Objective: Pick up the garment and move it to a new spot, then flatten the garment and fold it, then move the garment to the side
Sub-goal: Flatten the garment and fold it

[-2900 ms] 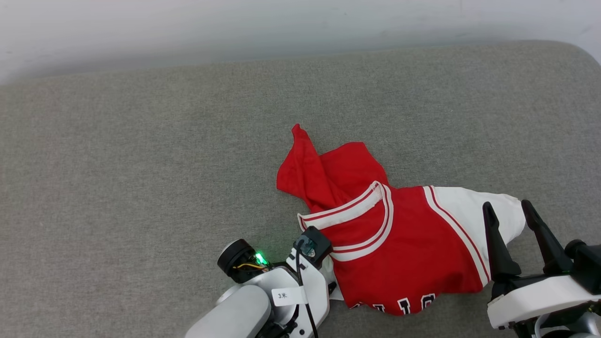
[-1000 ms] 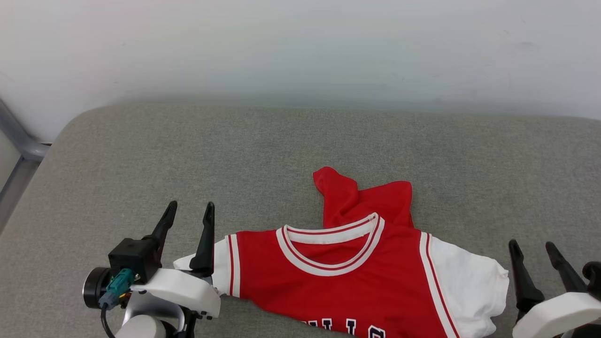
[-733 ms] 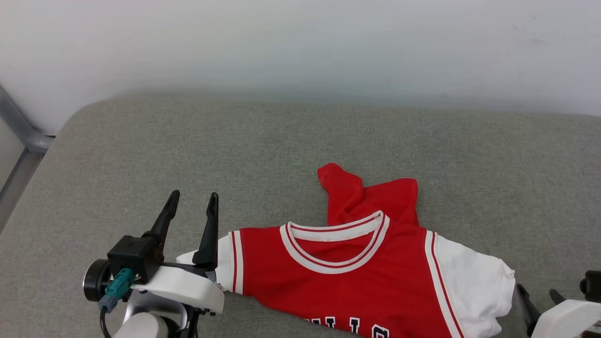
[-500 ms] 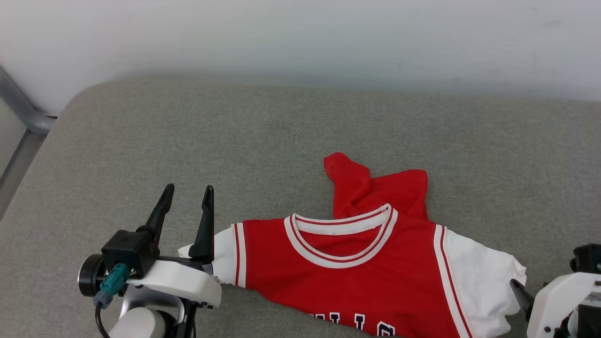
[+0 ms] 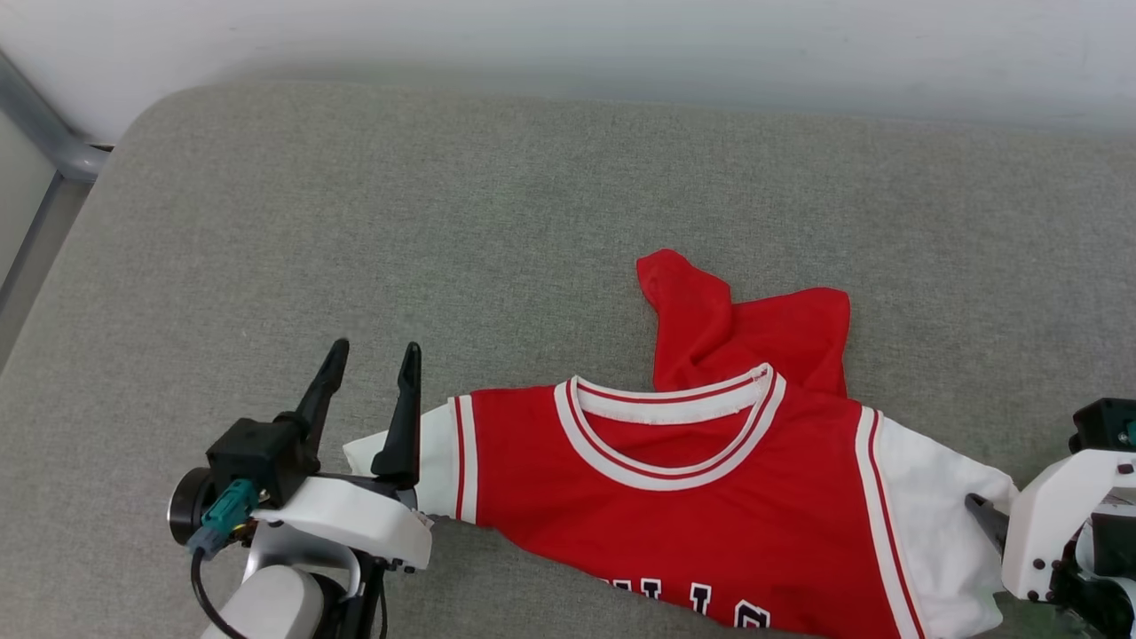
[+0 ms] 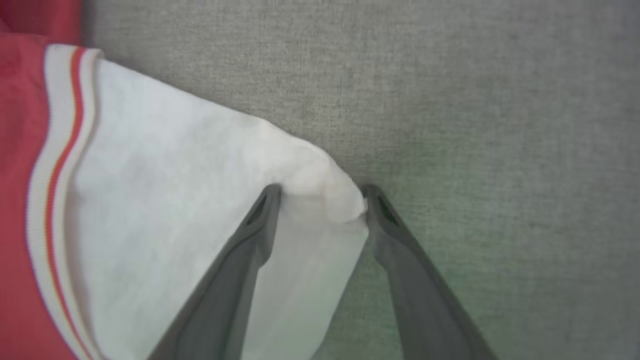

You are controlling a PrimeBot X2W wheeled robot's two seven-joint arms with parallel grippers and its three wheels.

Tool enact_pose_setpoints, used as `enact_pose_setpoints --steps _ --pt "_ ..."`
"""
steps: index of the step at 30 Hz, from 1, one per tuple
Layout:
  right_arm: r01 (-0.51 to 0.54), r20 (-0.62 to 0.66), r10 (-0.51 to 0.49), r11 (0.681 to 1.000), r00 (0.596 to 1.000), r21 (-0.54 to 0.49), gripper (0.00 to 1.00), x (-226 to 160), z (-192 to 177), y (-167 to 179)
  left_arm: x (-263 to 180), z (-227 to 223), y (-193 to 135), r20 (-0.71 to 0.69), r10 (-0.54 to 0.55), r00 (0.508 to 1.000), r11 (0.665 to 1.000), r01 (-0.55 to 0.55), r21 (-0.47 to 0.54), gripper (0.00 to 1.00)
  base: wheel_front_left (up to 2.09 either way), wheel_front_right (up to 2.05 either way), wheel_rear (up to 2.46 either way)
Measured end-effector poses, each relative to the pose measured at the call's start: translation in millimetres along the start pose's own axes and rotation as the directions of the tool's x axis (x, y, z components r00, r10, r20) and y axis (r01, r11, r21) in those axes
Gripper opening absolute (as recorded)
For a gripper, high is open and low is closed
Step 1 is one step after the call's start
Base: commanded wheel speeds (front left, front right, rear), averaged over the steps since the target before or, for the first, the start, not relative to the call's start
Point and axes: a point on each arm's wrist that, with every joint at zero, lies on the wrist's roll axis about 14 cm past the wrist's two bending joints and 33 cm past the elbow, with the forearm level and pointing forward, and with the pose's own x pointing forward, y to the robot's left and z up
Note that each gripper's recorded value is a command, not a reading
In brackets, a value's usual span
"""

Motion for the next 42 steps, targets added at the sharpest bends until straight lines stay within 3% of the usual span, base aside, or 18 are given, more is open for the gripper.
enact_pose_setpoints --steps 1,8,13,22,34,37,42 --pt "-0.005 0.0 0.005 1.0 1.0 0.004 0.0 0.4 1.3 0.6 0.0 -3.8 0.2 -0.016 -0.002 1.0 1.0 0.002 -0.003 1.0 0.0 0.0 0.0" --pt "-0.016 0.076 0.015 1.0 0.997 0.009 0.0 -9.5 16.3 3.1 -3.7 -23.6 10.2 -0.157 -0.021 0.987 1.0 0.018 -0.016 1.0 0.0 0.0 0.0" --pt "-0.016 0.125 0.014 1.0 0.992 0.015 0.0 -20.9 20.4 5.3 -2.4 -31.6 29.4 -0.303 -0.025 0.953 1.0 0.018 -0.026 1.0 0.0 0.0 0.0" --pt "-0.014 0.145 0.008 0.999 0.989 0.036 0.0 -30.0 12.8 7.0 -24.7 -76.2 42.7 -0.659 -0.086 0.747 0.996 0.053 -0.071 1.0 0.0 0.0 0.0" --pt "-0.008 0.13 -0.002 0.997 0.991 0.073 0.0 -25.9 2.2 2.7 -54.2 -137.3 33.5 -0.867 -0.151 0.474 0.988 0.079 -0.129 1.0 0.0 0.0 0.0" --pt "-0.002 0.14 -0.009 0.997 0.99 0.079 0.0 -27.1 3.1 -0.2 -54.2 -141.8 31.3 -0.881 -0.16 0.445 0.987 0.085 -0.136 0.0 0.0 0.0 0.0" --pt "0.0 0.169 -0.014 0.997 0.985 0.081 0.0 -31.4 9.6 -2.0 -49.1 -142.8 28.0 -0.865 -0.16 0.475 0.987 0.086 -0.136 0.0 0.0 0.0 0.0"
